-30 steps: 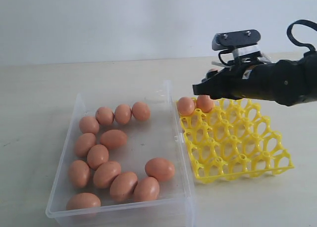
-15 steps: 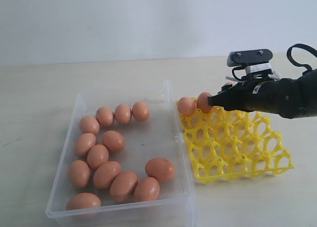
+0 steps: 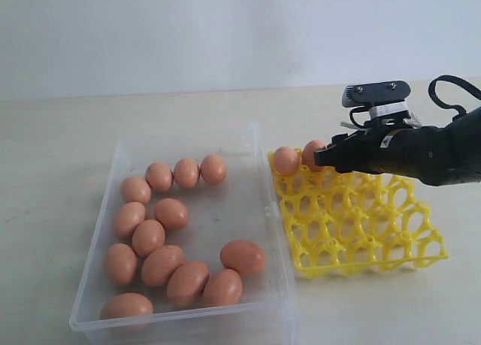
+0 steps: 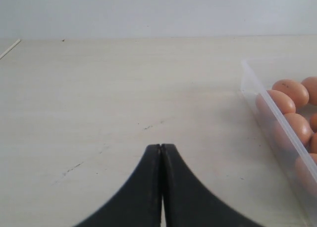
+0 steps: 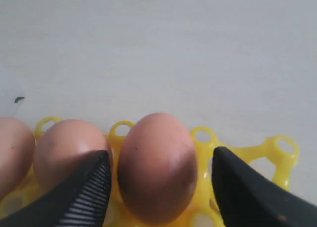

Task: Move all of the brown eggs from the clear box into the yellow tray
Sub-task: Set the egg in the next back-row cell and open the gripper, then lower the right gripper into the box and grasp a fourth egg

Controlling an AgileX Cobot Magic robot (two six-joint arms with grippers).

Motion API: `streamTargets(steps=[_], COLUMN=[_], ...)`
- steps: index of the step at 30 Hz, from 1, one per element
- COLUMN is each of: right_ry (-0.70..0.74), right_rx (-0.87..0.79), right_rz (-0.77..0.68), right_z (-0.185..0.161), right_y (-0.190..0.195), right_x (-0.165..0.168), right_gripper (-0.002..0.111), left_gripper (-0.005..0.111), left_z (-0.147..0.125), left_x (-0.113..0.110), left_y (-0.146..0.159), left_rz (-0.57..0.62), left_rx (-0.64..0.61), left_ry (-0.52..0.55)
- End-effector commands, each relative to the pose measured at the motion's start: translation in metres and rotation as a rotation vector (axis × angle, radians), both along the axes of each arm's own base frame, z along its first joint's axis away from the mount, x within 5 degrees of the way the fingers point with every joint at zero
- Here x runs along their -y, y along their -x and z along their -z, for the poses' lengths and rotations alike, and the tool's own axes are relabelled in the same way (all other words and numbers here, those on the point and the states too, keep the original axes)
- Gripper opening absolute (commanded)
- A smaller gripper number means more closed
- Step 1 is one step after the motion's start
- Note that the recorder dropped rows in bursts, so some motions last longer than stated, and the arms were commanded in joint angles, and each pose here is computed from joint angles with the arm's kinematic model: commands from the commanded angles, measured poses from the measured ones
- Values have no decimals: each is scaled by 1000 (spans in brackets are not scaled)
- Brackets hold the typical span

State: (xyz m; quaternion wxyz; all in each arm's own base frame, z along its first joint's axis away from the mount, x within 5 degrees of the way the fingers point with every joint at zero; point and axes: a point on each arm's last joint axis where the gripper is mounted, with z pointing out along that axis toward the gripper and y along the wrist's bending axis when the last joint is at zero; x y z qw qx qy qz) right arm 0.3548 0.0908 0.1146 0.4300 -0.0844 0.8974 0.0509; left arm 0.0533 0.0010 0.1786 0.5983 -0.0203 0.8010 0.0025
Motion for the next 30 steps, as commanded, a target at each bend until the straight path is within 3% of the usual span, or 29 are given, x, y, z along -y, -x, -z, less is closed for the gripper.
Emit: streamTargets(steps=[1,3,5,11,16,22,25,30], right_ry=[0,5,11,29,67,40,46,63], right_rx=[49,76,118,157,17,-174,-286,-465], right_rz=[-11,-21,-35,-161,-331,-472,-557,-651], right_z=[-14,-28,-50,-119,-148,-140,-123,-93], right_y=[-1,0,3,7,11,21,27,33], right_x=[1,2,2,-27,-89,-163,-191,-227], right_gripper=[60,58,49,0,0,2,15,56], left_gripper=[0,0,0,0,0,0,0,0], left_z=[-3,-3,-3,-3,-3,-3,-3,-3], left_x=[1,1,1,1,1,1,1,1], left_y=[0,0,0,0,0,0,0,0], left_rz=[8,8,8,8,8,8,8,8], left_rx=[22,22,22,22,22,22,22,22], left_ry=[5,5,5,5,5,5,5,5])
